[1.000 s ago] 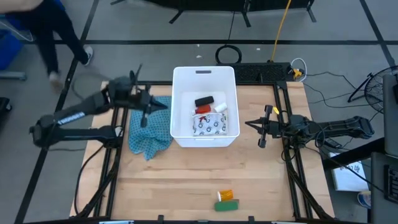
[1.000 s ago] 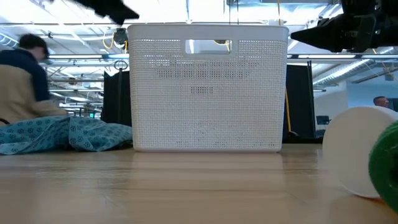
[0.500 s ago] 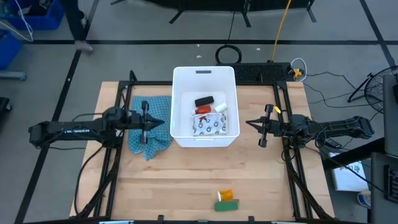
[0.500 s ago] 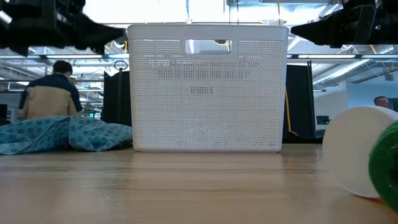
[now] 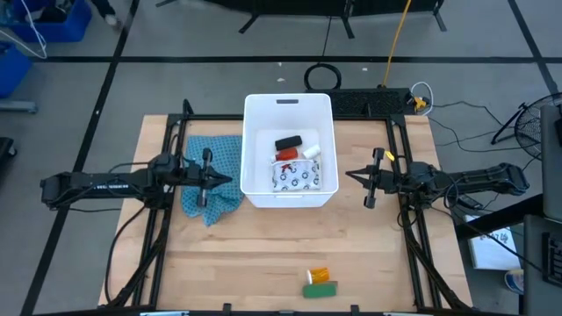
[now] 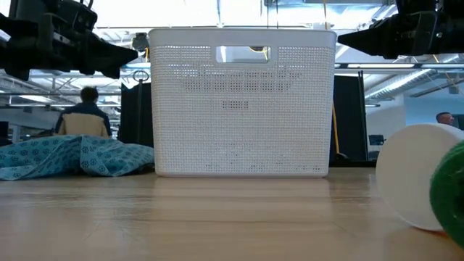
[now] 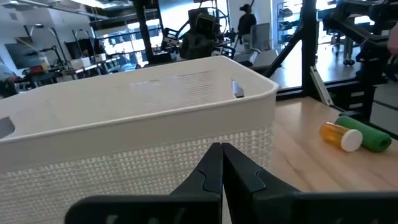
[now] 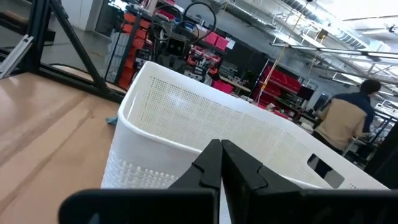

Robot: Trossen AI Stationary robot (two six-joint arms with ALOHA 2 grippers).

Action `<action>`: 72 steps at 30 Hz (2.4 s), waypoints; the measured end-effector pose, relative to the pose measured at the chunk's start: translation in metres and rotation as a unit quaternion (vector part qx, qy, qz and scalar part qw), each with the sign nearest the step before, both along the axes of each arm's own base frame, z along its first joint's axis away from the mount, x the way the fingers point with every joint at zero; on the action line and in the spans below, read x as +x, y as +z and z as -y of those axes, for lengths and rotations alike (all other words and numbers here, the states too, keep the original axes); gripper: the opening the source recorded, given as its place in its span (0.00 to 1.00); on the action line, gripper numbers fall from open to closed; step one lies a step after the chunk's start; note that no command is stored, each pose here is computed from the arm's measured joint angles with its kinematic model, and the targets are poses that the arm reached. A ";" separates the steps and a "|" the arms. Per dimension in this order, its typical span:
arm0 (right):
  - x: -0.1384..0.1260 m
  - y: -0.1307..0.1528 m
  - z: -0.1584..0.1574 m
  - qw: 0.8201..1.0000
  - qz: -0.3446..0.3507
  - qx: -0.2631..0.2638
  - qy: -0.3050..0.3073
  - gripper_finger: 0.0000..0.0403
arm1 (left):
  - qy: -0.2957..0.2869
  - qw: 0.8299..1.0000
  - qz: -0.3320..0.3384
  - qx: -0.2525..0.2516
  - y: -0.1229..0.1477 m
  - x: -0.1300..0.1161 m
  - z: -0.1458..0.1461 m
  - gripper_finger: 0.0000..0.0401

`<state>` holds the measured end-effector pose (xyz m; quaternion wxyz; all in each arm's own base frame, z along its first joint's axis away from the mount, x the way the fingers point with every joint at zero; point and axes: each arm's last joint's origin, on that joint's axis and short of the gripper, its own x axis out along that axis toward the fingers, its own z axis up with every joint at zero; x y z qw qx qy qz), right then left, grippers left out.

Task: Pick & place medical supplies in basket/bin
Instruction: Put the green bandage into the white bin

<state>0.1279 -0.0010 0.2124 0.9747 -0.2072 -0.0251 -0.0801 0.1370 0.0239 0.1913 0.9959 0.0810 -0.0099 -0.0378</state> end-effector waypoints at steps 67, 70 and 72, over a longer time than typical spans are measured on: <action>0.132 -0.017 -0.269 0.815 -0.490 0.287 0.115 0.40 | 0.066 0.990 0.024 -0.121 0.005 0.000 -0.004 0.10; 0.131 -0.021 -0.271 0.812 -0.492 0.295 0.108 0.46 | 0.071 0.990 0.025 -0.122 0.005 0.000 -0.004 0.10; 0.131 -0.025 -0.273 0.810 -0.495 0.297 0.100 0.49 | 0.076 0.989 0.026 -0.122 0.005 0.000 -0.005 0.10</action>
